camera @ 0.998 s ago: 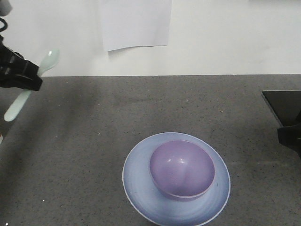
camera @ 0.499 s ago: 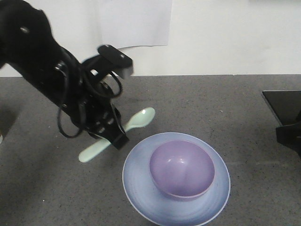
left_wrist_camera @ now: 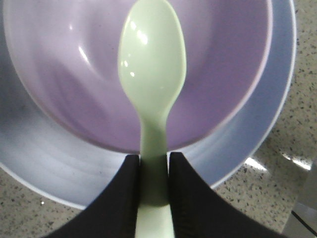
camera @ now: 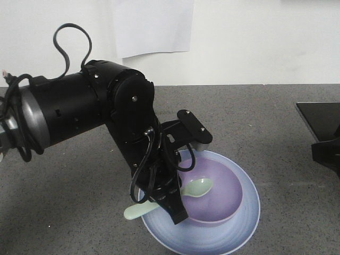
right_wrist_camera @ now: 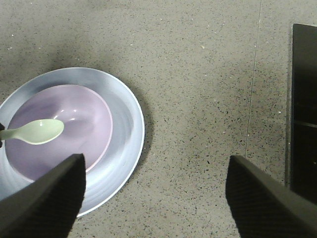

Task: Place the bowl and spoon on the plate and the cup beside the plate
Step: 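Swing the left gripper with the green spoon over the bowl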

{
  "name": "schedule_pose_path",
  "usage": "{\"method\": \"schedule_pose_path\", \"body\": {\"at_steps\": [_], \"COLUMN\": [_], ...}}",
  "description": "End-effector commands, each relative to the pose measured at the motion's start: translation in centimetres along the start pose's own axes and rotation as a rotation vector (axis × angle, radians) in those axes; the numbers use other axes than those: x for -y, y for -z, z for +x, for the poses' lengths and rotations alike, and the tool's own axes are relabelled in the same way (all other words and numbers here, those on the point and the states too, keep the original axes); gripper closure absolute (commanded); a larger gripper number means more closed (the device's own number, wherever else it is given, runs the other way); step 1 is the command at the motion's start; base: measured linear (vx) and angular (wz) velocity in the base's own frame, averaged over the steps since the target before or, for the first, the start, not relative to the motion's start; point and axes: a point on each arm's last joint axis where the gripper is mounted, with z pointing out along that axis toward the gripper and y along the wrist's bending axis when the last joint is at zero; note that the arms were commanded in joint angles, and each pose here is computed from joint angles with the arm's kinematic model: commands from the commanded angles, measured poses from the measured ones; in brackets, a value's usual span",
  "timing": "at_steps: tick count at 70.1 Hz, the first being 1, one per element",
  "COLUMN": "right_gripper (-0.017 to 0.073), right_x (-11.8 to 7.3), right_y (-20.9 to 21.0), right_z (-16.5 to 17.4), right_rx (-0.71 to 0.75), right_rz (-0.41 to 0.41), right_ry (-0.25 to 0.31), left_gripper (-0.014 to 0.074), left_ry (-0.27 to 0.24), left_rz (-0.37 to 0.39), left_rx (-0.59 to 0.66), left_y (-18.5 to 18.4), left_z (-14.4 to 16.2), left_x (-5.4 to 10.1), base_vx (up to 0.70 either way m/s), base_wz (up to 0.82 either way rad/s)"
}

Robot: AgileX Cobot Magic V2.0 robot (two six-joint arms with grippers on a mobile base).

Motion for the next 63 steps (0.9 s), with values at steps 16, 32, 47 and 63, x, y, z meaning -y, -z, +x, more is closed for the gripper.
{"method": "schedule_pose_path", "body": {"at_steps": [16, 32, 47, 63], "right_gripper": [-0.001, -0.001, -0.001, -0.001], "right_x": [0.0, 0.1, 0.1, 0.2], "right_y": [0.0, 0.0, 0.0, 0.0], "right_z": [-0.6, -0.6, -0.7, -0.8], "right_rx": [0.065, 0.069, 0.074, 0.085], "right_rz": [-0.001, 0.003, 0.01, 0.016], "right_ry": [0.002, 0.005, 0.01, 0.015], "left_gripper": [0.06, 0.06, 0.06, 0.06], "left_ry": [-0.037, 0.002, 0.057, 0.079], "left_rz": [-0.023, -0.027, -0.061, -0.057], "left_rx": [0.194, 0.187, 0.175, 0.176], "left_y": [4.9, 4.0, 3.9, 3.9], "left_z": [-3.6, -4.6, -4.5, -4.6], "left_x": [0.8, 0.3, -0.1, -0.1], "base_vx": [0.0, 0.0, 0.0, 0.0], "base_wz": [0.0, 0.0, 0.0, 0.0]}}
